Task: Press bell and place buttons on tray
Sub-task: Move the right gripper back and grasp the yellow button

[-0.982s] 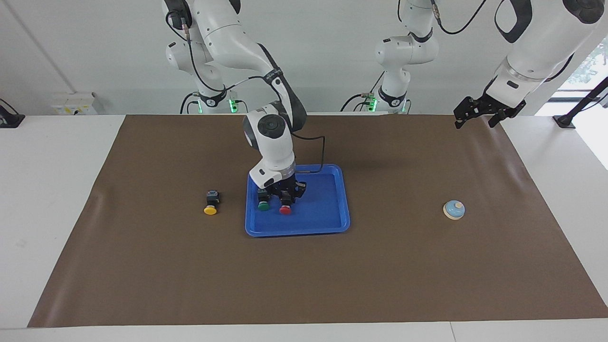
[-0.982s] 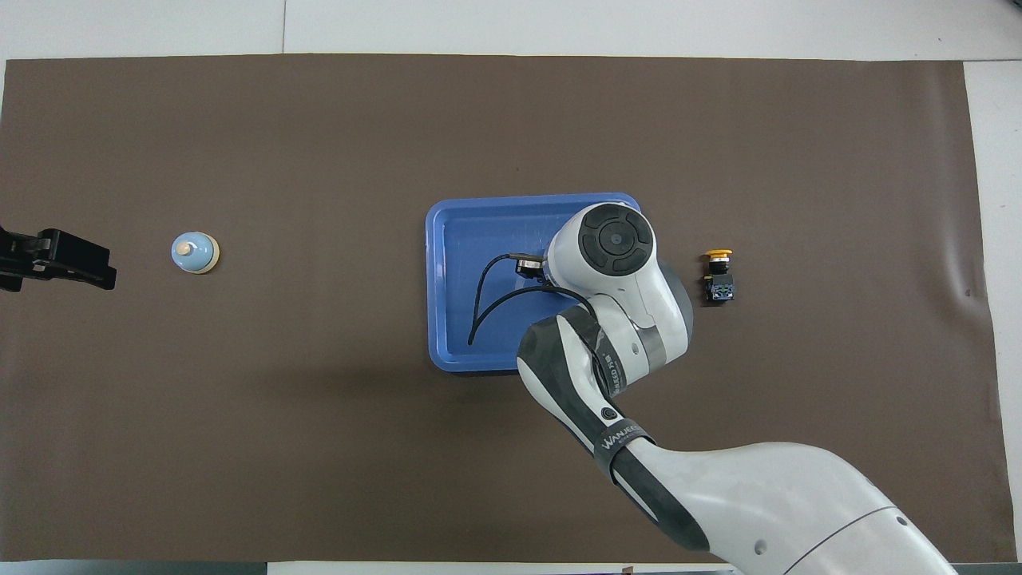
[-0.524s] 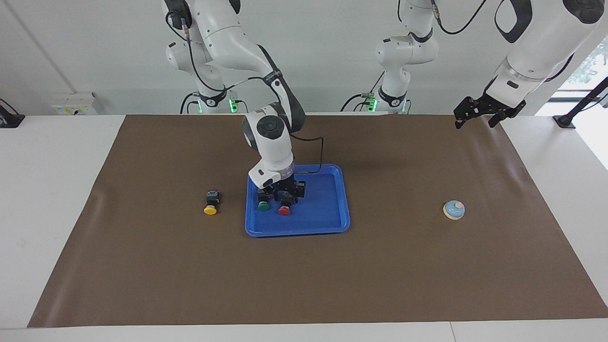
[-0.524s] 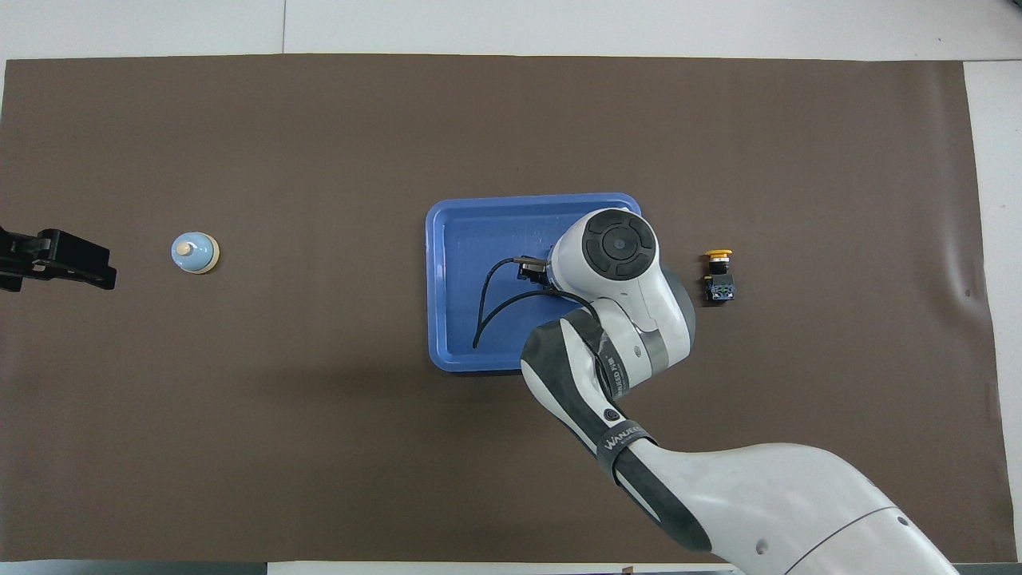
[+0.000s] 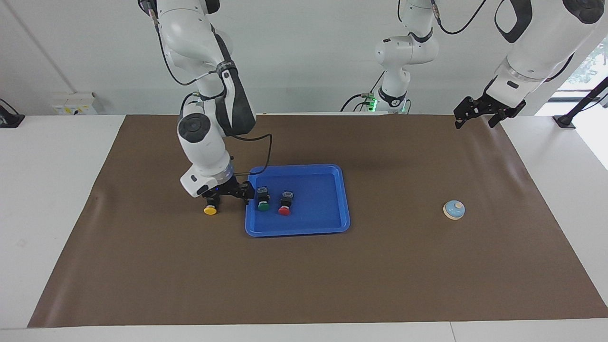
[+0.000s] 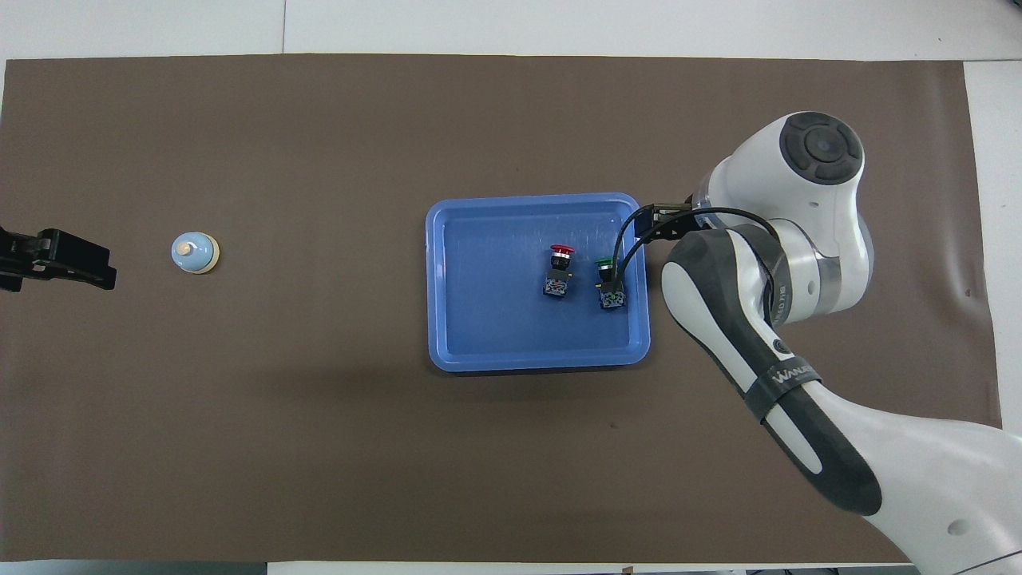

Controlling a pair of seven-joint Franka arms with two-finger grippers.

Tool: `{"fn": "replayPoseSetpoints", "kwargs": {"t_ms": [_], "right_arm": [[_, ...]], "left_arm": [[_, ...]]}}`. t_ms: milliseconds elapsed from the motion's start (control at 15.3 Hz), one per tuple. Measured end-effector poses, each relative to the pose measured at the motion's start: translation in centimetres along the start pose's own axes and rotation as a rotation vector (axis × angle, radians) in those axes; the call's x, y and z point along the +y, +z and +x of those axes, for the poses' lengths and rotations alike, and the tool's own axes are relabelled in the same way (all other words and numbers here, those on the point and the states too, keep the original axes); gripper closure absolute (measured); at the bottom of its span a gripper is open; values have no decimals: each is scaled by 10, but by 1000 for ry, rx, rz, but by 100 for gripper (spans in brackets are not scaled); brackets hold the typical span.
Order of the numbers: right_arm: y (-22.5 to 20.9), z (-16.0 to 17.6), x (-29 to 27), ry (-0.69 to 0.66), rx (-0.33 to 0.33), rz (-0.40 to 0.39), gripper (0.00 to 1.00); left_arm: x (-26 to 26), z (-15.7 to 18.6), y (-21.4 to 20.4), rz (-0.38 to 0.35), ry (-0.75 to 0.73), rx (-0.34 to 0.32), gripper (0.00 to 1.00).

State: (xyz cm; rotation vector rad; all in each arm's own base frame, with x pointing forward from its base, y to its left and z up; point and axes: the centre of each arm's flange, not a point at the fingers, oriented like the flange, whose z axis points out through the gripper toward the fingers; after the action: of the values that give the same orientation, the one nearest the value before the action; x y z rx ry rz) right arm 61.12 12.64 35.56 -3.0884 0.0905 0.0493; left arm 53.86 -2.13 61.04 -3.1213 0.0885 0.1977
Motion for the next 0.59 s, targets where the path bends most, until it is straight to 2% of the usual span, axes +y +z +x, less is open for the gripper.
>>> {"fn": "replayPoseSetpoints", "kwargs": {"t_ms": [262, 589], "right_arm": [[19, -5, 36, -8, -11, -3, 0], [33, -11, 56, 21, 16, -1, 0]], "left_arm": [[0, 0, 0, 0, 0, 0, 0], [0, 0, 0, 0, 0, 0, 0]]}}
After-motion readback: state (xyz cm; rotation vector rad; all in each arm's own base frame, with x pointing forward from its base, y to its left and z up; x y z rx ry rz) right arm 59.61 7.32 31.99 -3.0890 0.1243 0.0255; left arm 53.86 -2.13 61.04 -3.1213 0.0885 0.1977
